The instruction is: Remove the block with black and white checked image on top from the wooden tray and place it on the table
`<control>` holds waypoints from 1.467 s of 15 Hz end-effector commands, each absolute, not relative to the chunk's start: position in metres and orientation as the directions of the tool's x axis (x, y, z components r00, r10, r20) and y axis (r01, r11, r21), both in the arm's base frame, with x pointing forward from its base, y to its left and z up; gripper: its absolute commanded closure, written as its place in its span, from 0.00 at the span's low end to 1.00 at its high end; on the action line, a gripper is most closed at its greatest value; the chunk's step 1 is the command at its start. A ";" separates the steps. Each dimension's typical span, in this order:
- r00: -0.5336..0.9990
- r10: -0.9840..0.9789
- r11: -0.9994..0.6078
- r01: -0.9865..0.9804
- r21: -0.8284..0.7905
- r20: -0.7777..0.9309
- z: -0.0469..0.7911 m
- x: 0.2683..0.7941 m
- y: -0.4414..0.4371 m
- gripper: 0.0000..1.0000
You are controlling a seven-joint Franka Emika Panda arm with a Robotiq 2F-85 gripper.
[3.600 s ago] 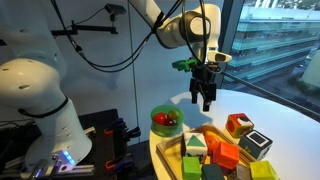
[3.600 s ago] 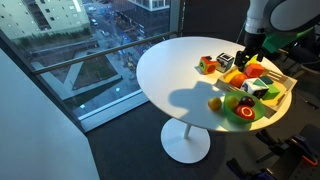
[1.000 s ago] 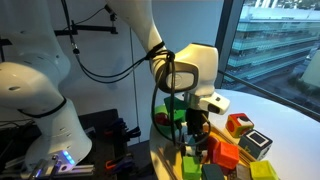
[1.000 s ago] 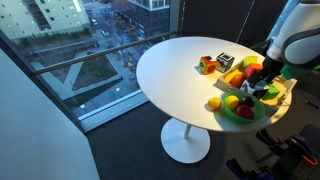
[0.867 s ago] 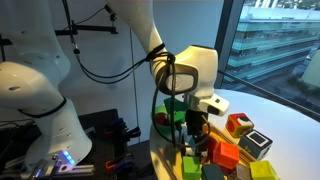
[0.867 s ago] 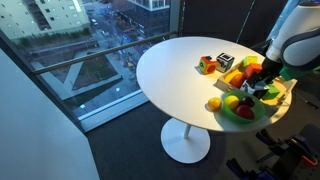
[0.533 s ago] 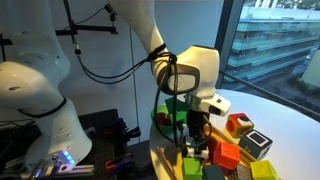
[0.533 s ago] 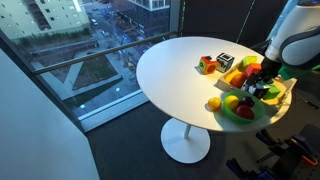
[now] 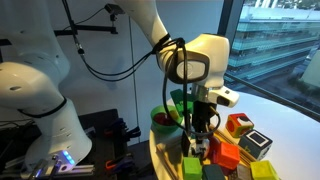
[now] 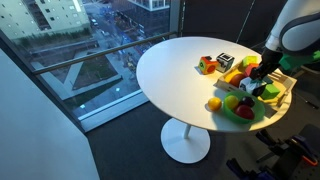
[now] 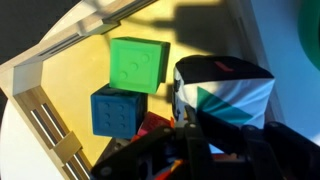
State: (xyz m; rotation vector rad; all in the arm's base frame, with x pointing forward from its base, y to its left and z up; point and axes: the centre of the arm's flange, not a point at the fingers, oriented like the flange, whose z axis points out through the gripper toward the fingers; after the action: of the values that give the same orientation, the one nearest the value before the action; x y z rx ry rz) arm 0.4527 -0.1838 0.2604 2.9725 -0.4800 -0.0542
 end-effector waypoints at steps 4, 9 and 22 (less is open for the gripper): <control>0.950 -0.311 -0.942 -0.305 0.143 -0.026 0.314 0.471 -0.167 0.96; 0.957 -0.289 -0.946 -0.287 0.150 0.007 0.339 0.490 -0.147 0.97; 0.967 -0.252 -0.948 -0.256 0.188 0.046 0.324 0.550 -0.074 0.97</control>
State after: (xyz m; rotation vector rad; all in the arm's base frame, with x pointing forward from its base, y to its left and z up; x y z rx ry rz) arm 0.5295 -0.0888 0.3290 2.9558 -0.3792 0.0352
